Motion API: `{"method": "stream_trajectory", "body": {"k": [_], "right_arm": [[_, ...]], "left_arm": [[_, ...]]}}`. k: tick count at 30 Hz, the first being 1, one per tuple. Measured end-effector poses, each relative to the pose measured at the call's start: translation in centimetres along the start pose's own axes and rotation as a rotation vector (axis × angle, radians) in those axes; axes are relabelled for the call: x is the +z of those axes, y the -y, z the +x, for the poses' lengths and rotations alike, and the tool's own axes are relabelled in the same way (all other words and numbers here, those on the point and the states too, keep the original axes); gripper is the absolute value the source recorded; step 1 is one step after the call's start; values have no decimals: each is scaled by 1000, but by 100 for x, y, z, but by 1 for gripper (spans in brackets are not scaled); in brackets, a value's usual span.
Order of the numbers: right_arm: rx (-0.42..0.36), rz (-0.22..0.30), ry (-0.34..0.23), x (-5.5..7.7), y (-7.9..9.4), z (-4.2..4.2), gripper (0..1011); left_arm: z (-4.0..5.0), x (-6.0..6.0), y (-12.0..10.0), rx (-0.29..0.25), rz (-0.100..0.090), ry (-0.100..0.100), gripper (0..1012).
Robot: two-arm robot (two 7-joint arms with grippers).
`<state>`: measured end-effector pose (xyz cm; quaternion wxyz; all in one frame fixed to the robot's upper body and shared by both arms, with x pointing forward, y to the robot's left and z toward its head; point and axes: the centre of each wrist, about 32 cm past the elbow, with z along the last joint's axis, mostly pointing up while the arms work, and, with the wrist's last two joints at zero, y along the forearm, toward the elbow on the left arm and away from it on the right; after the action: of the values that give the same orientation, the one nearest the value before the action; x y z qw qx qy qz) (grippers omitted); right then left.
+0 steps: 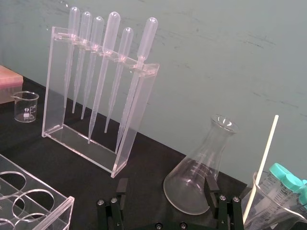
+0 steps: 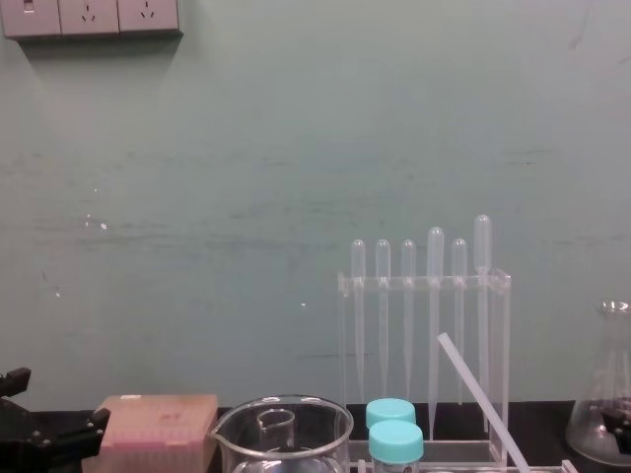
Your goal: Pick up the stirring rod with one hand, then place it down.
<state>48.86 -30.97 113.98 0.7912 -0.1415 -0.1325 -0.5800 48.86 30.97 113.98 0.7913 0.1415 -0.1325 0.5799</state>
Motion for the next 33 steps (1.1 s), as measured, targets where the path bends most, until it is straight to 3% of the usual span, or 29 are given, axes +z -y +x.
{"method": "stream_trajectory", "body": {"k": [33], "right_arm": [[0, 0, 0, 0, 0, 0, 1000]], "left_arm": [[0, 0, 0, 0, 0, 0, 1000]]}}
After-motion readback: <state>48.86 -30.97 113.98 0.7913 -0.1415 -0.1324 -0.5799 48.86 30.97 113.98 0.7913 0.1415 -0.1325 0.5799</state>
